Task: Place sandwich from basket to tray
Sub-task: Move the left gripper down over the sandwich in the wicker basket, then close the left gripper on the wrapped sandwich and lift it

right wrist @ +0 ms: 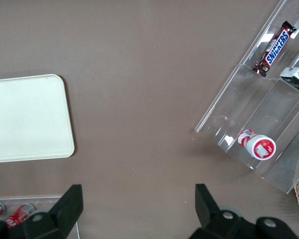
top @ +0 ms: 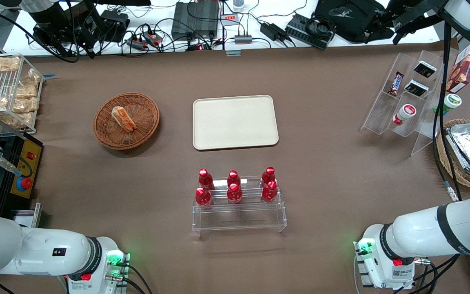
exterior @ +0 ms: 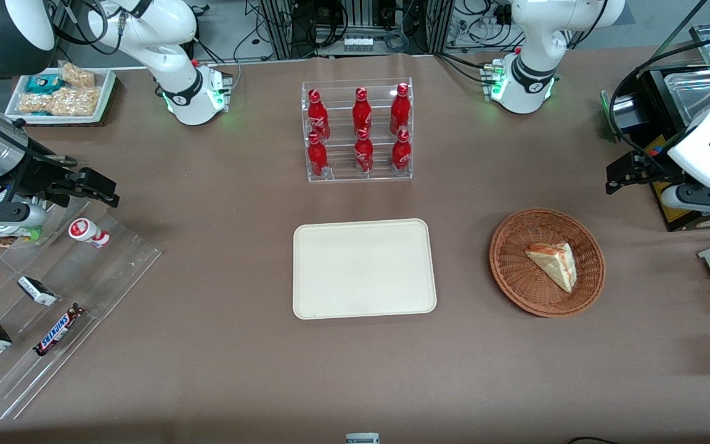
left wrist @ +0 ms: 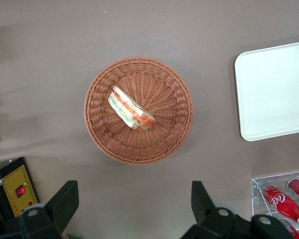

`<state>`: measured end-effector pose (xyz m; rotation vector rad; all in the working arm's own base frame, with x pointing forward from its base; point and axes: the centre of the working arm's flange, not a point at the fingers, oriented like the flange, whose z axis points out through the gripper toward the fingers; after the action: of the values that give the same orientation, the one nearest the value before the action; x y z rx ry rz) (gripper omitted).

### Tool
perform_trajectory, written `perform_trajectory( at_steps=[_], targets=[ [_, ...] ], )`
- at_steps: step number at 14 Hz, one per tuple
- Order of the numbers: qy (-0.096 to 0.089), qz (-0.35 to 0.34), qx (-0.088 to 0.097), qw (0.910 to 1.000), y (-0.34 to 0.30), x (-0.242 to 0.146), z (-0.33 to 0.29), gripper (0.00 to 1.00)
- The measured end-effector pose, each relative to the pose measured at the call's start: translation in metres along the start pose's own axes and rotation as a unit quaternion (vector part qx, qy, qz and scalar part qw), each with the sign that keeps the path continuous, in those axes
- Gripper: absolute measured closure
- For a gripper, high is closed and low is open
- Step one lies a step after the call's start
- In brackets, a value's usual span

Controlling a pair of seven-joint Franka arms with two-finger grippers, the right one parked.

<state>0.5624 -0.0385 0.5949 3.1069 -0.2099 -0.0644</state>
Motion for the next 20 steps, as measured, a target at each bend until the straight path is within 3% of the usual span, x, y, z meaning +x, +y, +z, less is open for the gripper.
perform_trajectory(
  at_steps=[4, 10, 13, 15, 16, 19, 20],
  targets=[
    [-0.026, -0.003, 0.001, 0.9997, -0.004, 0.008, 0.047, 0.00],
    [0.006, -0.028, 0.006, 0.9996, -0.021, 0.006, 0.209, 0.00],
    [0.016, -0.146, 0.007, 0.9891, -0.028, -0.002, 0.264, 0.00],
    [0.020, -0.261, 0.005, 0.9651, -0.029, 0.001, 0.278, 0.00],
    [0.027, -0.323, 0.003, 0.9461, -0.030, 0.004, 0.283, 0.00],
    [0.043, -0.492, -0.007, 0.8695, -0.030, 0.012, 0.305, 0.00],
    [0.039, -0.516, -0.006, 0.8558, -0.029, 0.013, 0.315, 0.00]
  ],
)
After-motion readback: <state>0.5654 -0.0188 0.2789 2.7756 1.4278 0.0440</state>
